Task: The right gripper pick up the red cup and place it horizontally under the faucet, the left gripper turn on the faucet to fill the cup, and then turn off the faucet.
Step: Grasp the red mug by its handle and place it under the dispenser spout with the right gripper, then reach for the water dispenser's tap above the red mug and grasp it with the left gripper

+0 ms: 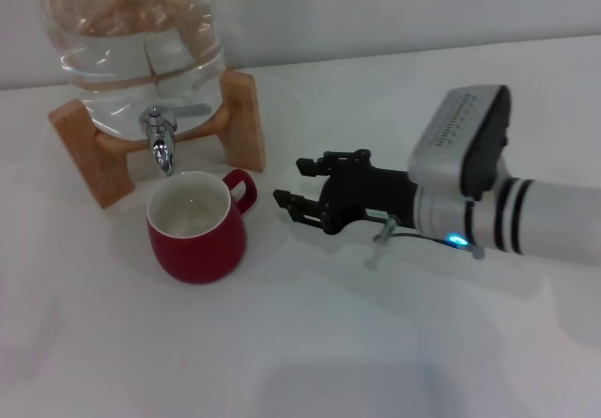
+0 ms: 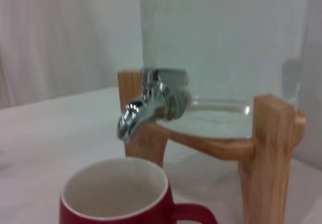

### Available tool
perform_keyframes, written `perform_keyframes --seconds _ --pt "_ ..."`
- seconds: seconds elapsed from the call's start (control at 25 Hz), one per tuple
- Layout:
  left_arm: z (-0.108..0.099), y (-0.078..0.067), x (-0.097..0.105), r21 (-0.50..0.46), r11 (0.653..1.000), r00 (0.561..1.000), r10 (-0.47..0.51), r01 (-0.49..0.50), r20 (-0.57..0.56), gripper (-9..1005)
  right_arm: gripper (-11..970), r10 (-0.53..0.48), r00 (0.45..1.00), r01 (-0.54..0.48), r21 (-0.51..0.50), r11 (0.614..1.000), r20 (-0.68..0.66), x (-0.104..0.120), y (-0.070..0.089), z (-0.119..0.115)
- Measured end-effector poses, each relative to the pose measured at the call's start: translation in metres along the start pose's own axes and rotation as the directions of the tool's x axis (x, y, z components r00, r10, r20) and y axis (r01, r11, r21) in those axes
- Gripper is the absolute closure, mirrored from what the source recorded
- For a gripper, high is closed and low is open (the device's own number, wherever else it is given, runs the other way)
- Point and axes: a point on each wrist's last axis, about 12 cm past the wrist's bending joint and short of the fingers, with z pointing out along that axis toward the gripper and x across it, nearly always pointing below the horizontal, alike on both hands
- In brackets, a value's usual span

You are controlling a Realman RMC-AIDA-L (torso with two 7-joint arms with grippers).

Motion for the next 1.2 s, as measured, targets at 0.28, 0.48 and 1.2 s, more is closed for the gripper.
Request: perform_keyframes --seconds 0.28,0.48,1.2 --pt "0.001 0.001 -0.002 0.001 1.0 1.0 0.005 -0.005 0.0 120 431 -0.015 1.0 0.015 -0.005 1.0 0.018 0.003 -0.002 -0.027" --pt "0.005 0.002 -0.004 0.001 1.0 1.0 0.009 -0.009 0.0 120 434 0.059 0.998 -0.055 -0.122 0.991 0.023 0.003 -0.006 -0.046" --pt "0.017 0.001 -0.004 0.012 1.0 0.999 0.006 -0.006 -0.034 120 448 0.034 0.998 -0.049 -0.326 0.944 -0.05 0.013 0.044 -0.009"
